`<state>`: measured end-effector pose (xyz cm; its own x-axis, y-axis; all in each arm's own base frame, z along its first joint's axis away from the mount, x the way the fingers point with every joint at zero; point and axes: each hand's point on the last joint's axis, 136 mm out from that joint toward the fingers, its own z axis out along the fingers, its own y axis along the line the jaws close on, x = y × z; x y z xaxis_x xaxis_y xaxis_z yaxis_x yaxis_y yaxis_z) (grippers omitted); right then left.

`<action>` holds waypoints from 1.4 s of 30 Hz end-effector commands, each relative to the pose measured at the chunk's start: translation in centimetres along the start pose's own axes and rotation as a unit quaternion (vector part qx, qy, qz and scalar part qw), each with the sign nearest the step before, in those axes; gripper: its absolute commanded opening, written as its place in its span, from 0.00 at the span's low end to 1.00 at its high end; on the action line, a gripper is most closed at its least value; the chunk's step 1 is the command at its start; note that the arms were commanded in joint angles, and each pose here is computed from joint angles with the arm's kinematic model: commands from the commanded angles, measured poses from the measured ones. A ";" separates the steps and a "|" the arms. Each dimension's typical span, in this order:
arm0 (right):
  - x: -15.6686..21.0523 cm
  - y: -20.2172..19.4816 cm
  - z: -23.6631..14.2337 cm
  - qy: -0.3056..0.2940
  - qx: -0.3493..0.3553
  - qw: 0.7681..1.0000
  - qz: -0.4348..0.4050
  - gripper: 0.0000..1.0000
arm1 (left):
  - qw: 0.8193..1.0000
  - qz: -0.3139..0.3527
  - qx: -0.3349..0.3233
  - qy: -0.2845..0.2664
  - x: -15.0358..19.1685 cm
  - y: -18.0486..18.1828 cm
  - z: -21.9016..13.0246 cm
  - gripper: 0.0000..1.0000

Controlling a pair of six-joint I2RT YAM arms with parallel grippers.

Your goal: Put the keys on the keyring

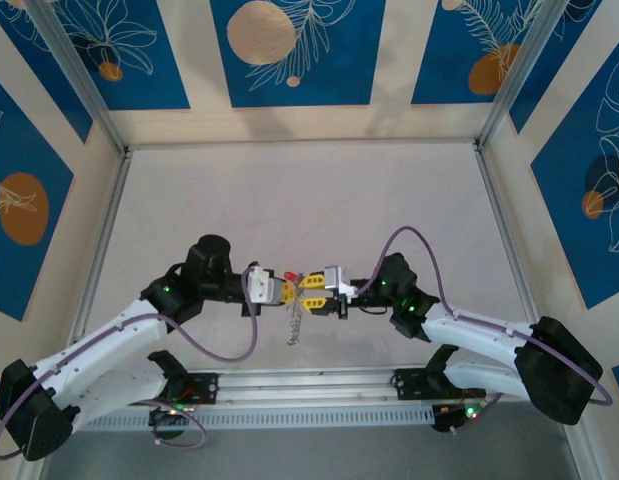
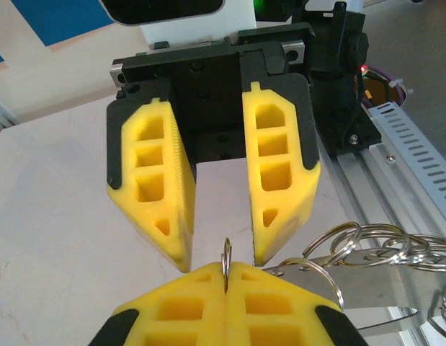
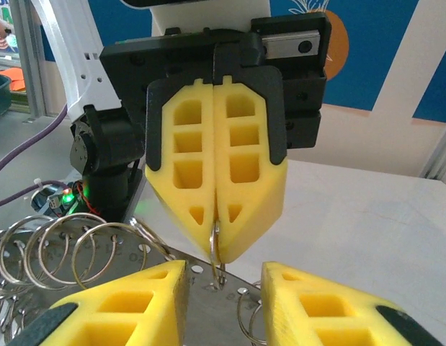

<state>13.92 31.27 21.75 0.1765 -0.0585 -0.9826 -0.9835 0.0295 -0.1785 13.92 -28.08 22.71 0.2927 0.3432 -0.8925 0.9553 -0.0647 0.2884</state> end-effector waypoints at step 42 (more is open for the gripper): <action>4.5 -5.2 -6.0 0.238 0.193 0.945 -0.114 0.00 | 0.983 -0.100 -0.104 0.111 2.5 4.8 0.3 0.50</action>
<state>17.06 26.93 17.99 0.2610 -0.4202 -0.8691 -0.8972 0.2265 -0.3790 17.59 -28.25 21.72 0.1635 0.4851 -0.8590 0.9657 0.0995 0.2400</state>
